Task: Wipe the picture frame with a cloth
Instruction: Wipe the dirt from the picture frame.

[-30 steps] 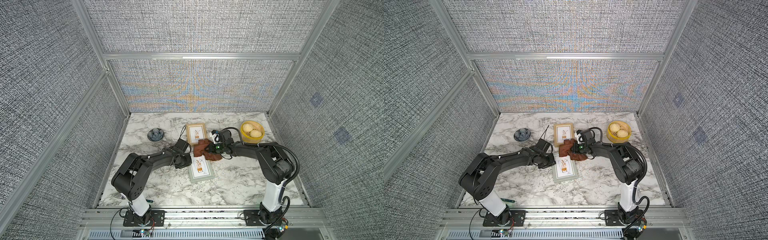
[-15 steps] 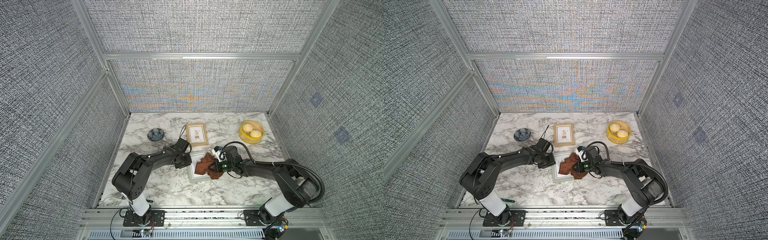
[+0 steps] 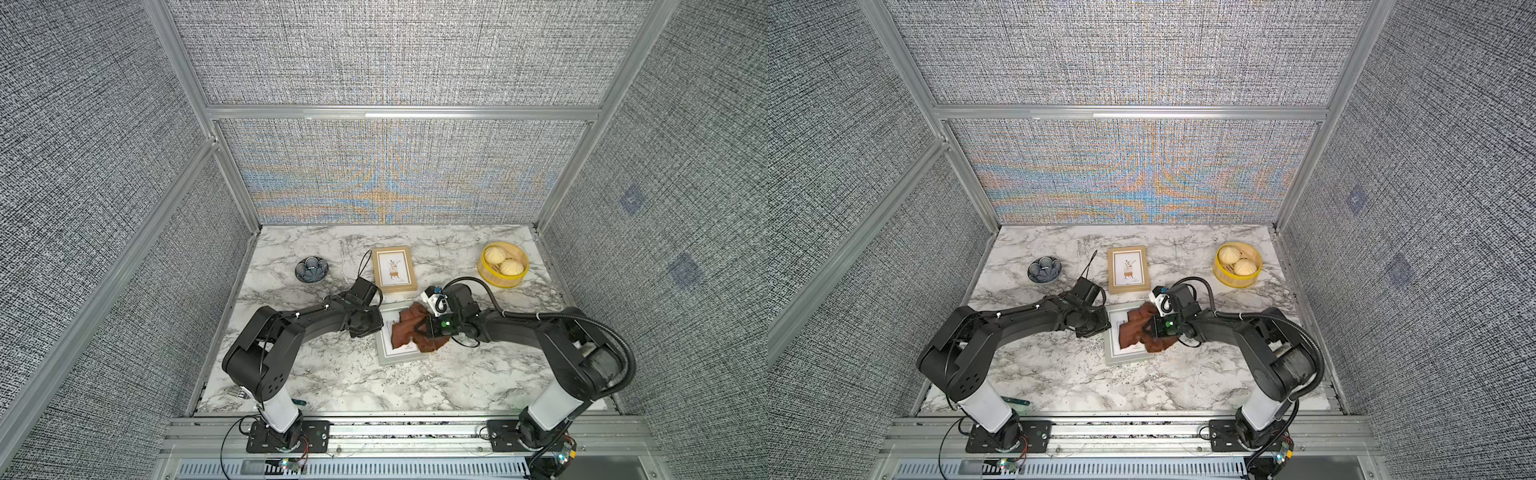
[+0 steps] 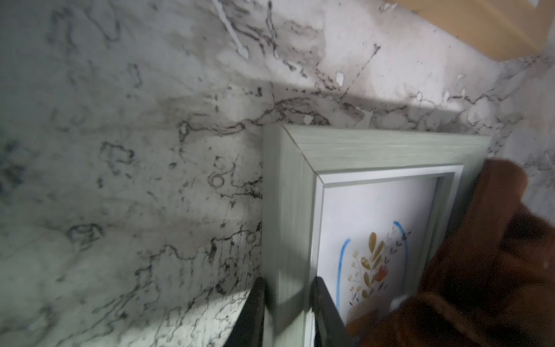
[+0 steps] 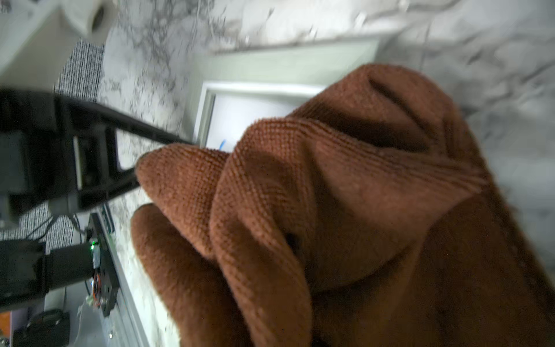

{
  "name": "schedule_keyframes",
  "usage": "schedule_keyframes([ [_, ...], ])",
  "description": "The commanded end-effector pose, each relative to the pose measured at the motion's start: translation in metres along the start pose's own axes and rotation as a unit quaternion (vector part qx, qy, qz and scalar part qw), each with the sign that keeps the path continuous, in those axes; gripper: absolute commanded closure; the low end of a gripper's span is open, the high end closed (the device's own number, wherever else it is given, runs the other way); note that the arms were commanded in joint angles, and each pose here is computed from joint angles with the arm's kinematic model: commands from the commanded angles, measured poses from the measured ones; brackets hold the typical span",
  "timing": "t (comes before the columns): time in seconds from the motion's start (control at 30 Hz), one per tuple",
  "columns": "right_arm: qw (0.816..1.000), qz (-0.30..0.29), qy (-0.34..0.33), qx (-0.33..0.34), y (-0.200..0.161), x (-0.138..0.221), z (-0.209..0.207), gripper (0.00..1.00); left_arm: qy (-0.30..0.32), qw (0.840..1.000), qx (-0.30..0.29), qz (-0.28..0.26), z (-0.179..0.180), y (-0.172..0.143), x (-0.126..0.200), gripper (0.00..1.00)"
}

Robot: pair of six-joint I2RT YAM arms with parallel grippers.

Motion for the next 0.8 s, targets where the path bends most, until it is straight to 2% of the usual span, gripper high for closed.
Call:
schedule_keyframes([
  [0.0, 0.997, -0.034, -0.073, -0.013, 0.022, -0.01, -0.014, 1.0, 0.117, 0.993, 0.012, 0.033, 0.03, -0.017, -0.004, 0.9],
  [0.13, 0.996, -0.053, -0.077, -0.003, 0.05, -0.018, -0.013, 1.0, 0.116, 0.992, 0.009, 0.042, 0.028, -0.016, -0.007, 0.9],
  [0.27, 0.997, -0.051, -0.063, 0.001, 0.052, -0.016, -0.009, 1.0, 0.113, 0.993, 0.008, 0.044, 0.028, -0.018, -0.007, 0.9],
  [0.4, 0.999, -0.001, -0.037, 0.017, 0.018, -0.004, -0.004, 1.0, 0.114, 0.993, 0.005, 0.041, 0.026, -0.015, -0.004, 0.9],
  [0.6, 0.995, 0.082, -0.051, 0.021, -0.057, 0.028, -0.006, 1.0, 0.114, 0.993, 0.003, 0.032, 0.021, -0.008, -0.004, 0.9],
  [0.77, 0.996, 0.039, -0.029, 0.073, -0.068, 0.068, 0.016, 1.0, 0.106, 0.994, -0.005, 0.028, 0.016, -0.003, -0.003, 0.9],
])
Point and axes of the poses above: each gripper's point midway between its finger pads, its own x axis back along the fingers, its own z axis along the line the jaws close on, y = z × x, the point moved 10 cm from there along x, back along the fingers, and after that the axes turned 9 degrees about -x, right-handed, at the moved point
